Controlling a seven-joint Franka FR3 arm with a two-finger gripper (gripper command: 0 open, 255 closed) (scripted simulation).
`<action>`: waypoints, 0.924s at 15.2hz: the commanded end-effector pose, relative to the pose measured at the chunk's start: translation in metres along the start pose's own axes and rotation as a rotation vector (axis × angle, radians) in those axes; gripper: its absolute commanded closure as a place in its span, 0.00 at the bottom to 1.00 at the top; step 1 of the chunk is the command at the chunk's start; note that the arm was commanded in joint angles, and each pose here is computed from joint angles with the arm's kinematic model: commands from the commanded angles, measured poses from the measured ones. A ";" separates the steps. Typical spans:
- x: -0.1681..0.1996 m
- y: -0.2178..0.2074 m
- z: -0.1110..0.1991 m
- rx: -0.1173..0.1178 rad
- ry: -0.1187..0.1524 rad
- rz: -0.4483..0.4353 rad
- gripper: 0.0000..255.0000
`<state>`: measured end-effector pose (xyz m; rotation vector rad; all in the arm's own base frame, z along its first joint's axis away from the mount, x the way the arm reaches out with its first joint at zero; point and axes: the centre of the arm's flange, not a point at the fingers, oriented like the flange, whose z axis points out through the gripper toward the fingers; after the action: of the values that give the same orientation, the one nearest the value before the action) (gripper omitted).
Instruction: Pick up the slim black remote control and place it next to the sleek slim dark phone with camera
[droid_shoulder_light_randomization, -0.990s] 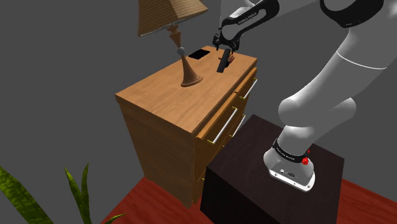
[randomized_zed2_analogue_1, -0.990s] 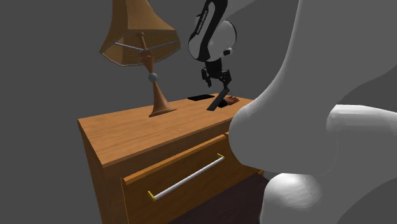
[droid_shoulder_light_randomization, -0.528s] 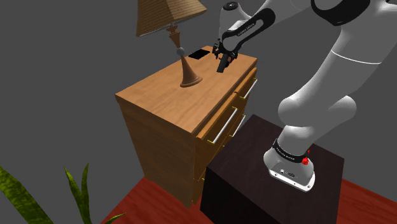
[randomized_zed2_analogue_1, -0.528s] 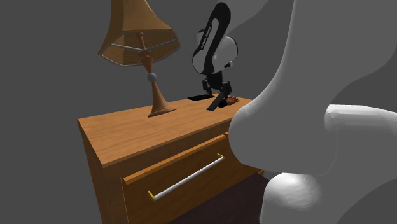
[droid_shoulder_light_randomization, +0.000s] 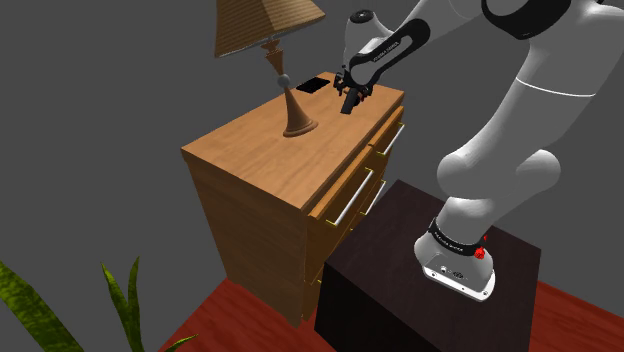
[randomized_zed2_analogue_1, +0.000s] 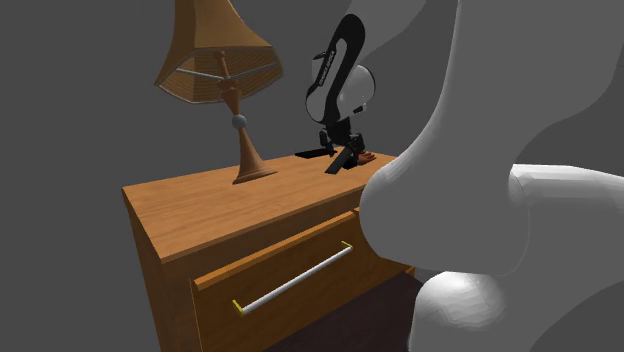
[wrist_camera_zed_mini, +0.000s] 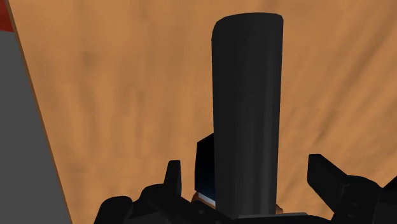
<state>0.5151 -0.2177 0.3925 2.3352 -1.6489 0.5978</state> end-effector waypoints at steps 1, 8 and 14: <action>0.000 0.000 0.000 0.000 0.000 0.000 0.00; 0.000 0.000 0.000 0.000 0.000 0.000 1.00; 0.005 -0.001 -0.009 0.000 0.000 0.000 1.00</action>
<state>0.5154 -0.2180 0.3991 2.3346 -1.6489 0.5983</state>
